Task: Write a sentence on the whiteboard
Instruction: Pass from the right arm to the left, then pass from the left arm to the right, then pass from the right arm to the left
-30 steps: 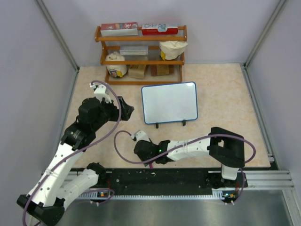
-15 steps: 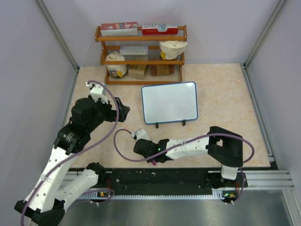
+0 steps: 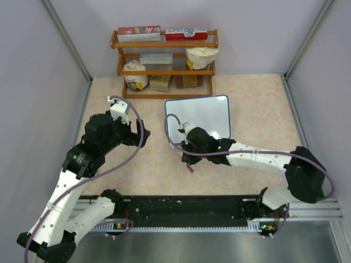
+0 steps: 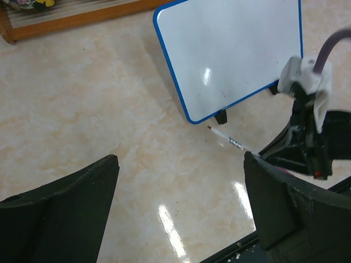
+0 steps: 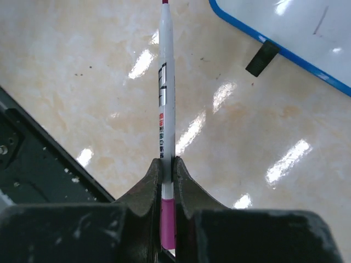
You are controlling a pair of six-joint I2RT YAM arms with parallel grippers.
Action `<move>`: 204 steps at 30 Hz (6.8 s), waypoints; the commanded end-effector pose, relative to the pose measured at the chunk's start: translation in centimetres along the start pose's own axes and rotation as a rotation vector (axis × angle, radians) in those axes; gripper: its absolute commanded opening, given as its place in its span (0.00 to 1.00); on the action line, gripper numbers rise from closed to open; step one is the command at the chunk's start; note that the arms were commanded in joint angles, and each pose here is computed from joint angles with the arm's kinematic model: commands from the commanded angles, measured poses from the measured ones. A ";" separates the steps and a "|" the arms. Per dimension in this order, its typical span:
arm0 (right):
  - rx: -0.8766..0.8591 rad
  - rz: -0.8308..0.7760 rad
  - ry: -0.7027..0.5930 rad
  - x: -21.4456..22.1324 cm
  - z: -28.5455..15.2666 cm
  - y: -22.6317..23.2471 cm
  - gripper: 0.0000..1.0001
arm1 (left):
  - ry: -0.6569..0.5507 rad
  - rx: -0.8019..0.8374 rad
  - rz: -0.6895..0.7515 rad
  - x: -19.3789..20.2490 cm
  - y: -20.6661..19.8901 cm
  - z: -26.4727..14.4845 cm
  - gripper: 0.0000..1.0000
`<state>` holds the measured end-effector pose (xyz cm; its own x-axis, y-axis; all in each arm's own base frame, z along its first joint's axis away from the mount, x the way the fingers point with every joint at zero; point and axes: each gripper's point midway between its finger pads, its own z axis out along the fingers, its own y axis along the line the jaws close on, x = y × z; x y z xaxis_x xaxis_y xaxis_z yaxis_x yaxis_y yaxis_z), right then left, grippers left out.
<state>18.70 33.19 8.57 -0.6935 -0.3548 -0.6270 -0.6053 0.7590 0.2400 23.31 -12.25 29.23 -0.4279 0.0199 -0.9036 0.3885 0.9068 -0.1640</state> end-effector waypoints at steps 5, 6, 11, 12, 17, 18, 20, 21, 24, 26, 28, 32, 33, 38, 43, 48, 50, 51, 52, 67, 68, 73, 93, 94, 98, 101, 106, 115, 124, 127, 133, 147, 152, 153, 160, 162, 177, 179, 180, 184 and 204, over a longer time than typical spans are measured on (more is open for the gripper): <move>-0.345 0.075 -0.086 -3.3 -6.2 -0.1 0.00 | 0.073 0.266 0.129 1.2 -3.9 0.6 0.99; -0.367 0.085 -0.089 -3.4 -6.7 -0.1 0.00 | 0.081 0.278 0.132 1.3 -4.3 0.9 0.99; -0.479 0.109 -0.089 -2.9 -8.7 0.6 0.00 | 0.119 0.310 0.161 2.1 -5.5 2.2 0.98; -0.493 0.111 -0.086 -2.7 -8.8 0.8 0.00 | 0.136 0.334 0.179 2.6 -6.4 2.6 0.98; -0.512 0.149 -0.077 -1.7 -9.2 0.5 0.00 | 0.157 0.377 0.326 3.8 -9.2 4.1 0.98; -0.516 0.155 -0.085 -1.8 -9.5 0.4 0.00 | 0.150 0.391 0.363 4.0 -10.0 4.1 0.98; -0.521 0.181 -0.086 -1.5 -9.6 -0.2 0.00 | 0.135 0.420 0.445 4.5 -11.5 4.2 0.98; -0.534 0.187 -0.085 -1.3 -9.9 -0.1 0.00 | 0.129 0.411 0.477 4.8 -11.6 4.4 0.98; -0.556 0.207 -0.090 -1.4 -10.5 -0.4 0.00 | 0.092 0.471 0.598 5.6 -13.5 4.5 0.98; -0.566 0.214 -0.090 -1.4 -10.7 -0.4 0.00 | 0.065 0.523 0.687 6.2 -14.7 4.3 0.98; -0.574 0.221 -0.091 -1.3 -11.0 -0.3 0.00 | 0.018 0.547 0.757 6.5 -15.4 4.5 0.99; -0.592 0.224 -0.087 -1.3 -11.3 -0.1 0.00 | -0.090 0.624 0.948 7.6 -17.1 3.7 0.98; -0.600 0.226 -0.083 -1.2 -11.3 -0.1 0.00 | -0.113 0.628 1.032 8.3 -17.1 4.0 0.98; -0.624 0.224 -0.076 -0.9 -11.6 0.3 0.00 | -0.158 0.581 1.237 9.5 -17.3 4.4 0.98; -0.645 0.229 -0.073 -0.5 -11.7 0.5 0.00 | -0.187 0.500 1.344 9.2 -17.9 5.9 0.94; -0.652 0.226 -0.079 -0.4 -11.8 0.6 0.00 | -0.160 0.490 1.449 10.1 -18.7 7.1 0.81; -0.653 0.225 -0.082 -0.4 -12.0 0.6 0.00 | -0.160 0.500 1.458 10.3 -18.9 7.2 0.74; -0.654 0.225 -0.085 -0.4 -12.0 0.6 0.00 | -0.159 0.507 1.461 10.5 -19.0 7.2 0.72; -0.657 0.222 -0.086 -0.4 -12.1 0.7 0.00 | -0.161 0.514 1.463 10.6 -19.0 7.2 0.71; -0.645 0.216 -0.138 -1.6 -12.9 0.7 0.00 | -0.089 0.523 1.480 11.8 -18.9 7.8 0.00; -0.642 0.216 -0.148 -1.8 -13.1 0.7 0.00 | -0.091 0.525 1.487 11.8 -18.9 7.7 0.00; -0.598 0.225 -0.245 -4.4 -14.3 0.0 0.12 | -0.110 0.532 1.502 11.7 -18.8 7.2 0.00; -0.230 0.290 -0.732 -9.8 -21.5 -6.3 0.99 | 0.064 0.833 1.062 14.9 -22.1 3.3 0.00; -0.228 0.282 -0.740 -9.6 -21.7 -6.3 0.99 | 0.061 0.835 0.996 14.6 -22.6 3.3 0.00; -0.238 0.238 -0.773 -9.0 -22.6 -5.9 0.99 | 0.094 0.894 0.837 13.9 -22.9 3.8 0.00; -0.276 0.197 -0.815 -8.6 -23.7 -5.2 0.98 | 0.058 0.943 0.722 12.4 -23.3 3.7 0.00; -0.407 0.097 -0.837 -7.5 -24.5 -2.9 0.96 | -0.028 1.005 0.565 9.2 -23.4 2.8 0.00; -0.729 -0.049 -0.883 -7.2 -26.7 2.0 0.86 | -0.186 1.183 0.364 2.9 -25.0 -1.0 0.00; -0.805 -0.106 -0.850 -7.6 -26.3 4.7 0.74 | -0.167 1.240 0.313 1.7 -26.1 -1.7 0.00; -0.819 -0.097 -0.839 -7.8 -25.8 5.0 0.63 | -0.157 1.235 0.305 1.9 -26.2 -1.3 0.00; -0.837 -0.082 -0.869 -8.4 -26.3 5.2 0.58 | -0.110 1.249 0.300 2.7 -26.3 -1.0 0.00; -0.846 -0.043 -0.828 -8.3 -25.1 5.4 0.00 | -0.102 1.230 0.302 3.2 -26.0 -0.5 0.00; -0.780 -0.008 -0.865 -8.5 -25.0 4.3 0.00 | -0.120 1.195 0.300 3.2 -25.1 -0.3 0.18; -0.760 0.009 -0.889 -8.6 -25.4 3.9 0.00 | -0.116 1.186 0.283 3.2 -24.9 -0.2 0.35; -0.679 0.132 -0.995 -9.0 -26.1 1.8 0.00 | -0.137 1.153 0.225 4.1 -23.7 0.5 0.71; -0.671 0.153 -0.998 -8.9 -25.7 1.5 0.00 | -0.128 1.158 0.209 4.3 -23.9 0.7 0.71; -0.630 0.209 -1.025 -8.5 -25.7 0.3 0.00 | -0.052 1.229 0.214 5.9 -25.1 2.4 0.40; -0.623 0.202 -1.023 -8.5 -25.9 0.3 0.00 | -0.051 1.234 0.218 6.0 -25.1 2.3 0.16; -0.624 0.201 -1.023 -8.5 -26.0 0.4 0.00 | -0.044 1.237 0.222 6.1 -25.1 2.2 0.05; -0.601 0.186 -0.995 -8.3 -25.4 0.2 0.05 | -0.046 1.221 0.243 5.9 -24.8 2.1 0.00; -0.815 -0.130 -0.873 -7.3 -28.1 5.5 0.99 | -0.071 1.323 0.270 2.8 -24.5 -3.5 0.00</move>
<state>12.07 24.04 32.14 -0.3596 0.3303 -0.8727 -0.8711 0.2166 0.4408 11.42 -33.31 29.54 -0.2022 0.0918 -0.9750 0.9721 -0.1021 -0.2112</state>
